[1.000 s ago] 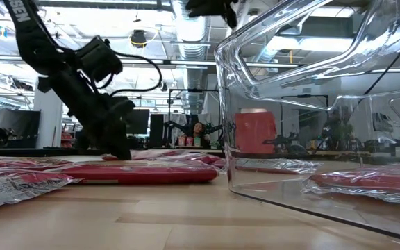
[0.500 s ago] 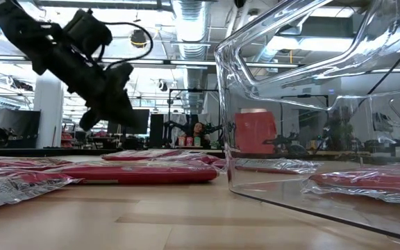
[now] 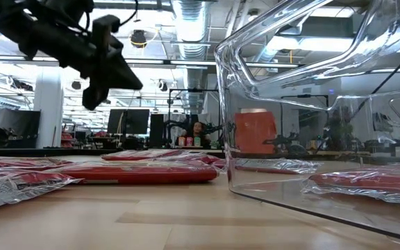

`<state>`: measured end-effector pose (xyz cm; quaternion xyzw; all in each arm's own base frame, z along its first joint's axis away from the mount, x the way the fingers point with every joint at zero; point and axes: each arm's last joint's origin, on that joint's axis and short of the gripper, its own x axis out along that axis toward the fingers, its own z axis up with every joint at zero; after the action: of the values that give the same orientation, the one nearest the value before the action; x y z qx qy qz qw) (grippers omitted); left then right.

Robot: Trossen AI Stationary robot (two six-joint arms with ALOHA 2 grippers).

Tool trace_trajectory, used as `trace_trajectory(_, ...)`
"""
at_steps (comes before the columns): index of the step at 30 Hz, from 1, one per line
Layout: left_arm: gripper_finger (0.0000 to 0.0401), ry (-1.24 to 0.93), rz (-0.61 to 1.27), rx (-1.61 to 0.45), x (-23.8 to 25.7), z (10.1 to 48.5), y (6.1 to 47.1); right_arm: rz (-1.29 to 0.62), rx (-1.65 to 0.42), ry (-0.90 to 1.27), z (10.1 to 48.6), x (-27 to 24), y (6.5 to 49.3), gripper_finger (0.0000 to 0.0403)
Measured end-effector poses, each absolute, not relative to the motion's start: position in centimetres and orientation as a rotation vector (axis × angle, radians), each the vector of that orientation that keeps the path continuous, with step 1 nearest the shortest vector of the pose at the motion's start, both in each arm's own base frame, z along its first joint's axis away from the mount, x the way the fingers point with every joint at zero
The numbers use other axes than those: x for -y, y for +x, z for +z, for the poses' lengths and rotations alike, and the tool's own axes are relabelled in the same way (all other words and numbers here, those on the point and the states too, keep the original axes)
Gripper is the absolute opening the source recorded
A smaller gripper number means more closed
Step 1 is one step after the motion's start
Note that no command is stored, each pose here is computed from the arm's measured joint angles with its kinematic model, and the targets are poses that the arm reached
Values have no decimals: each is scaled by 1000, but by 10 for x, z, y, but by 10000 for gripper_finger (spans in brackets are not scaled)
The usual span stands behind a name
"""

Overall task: Sort popcorn bags into baskets
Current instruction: Put the red popcorn bag into the transparent bin

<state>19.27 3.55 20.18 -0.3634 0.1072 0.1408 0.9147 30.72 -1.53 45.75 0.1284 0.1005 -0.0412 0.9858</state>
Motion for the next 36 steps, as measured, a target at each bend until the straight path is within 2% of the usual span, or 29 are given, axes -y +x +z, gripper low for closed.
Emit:
trace_trajectory(8,0,-726,149,-179,-14,227,199,-80,-178,247,464,-7,299,107)
trace_trajectory(11,0,-690,111,-175,-6,238,202,-135,-199,256,461,-14,298,106)
trace_trajectory(14,0,-651,226,-252,-6,239,201,-284,-316,259,446,-17,297,106)
trace_trajectory(18,12,-635,365,-345,-13,237,194,-428,-578,315,400,-14,316,109)
trace_trajectory(21,50,-594,395,-398,-20,237,186,-436,-685,349,371,-9,341,117)
trace_trajectory(24,105,-561,457,-408,-32,238,179,-396,-747,317,343,-2,369,136)
trace_trajectory(31,241,-681,707,-436,-69,223,164,-326,-818,359,275,52,421,216)
trace_trajectory(33,262,-711,742,-419,-79,218,160,-282,-808,417,258,70,432,237)
trace_trajectory(36,270,-778,678,-363,-93,210,159,-281,-797,475,239,93,440,248)
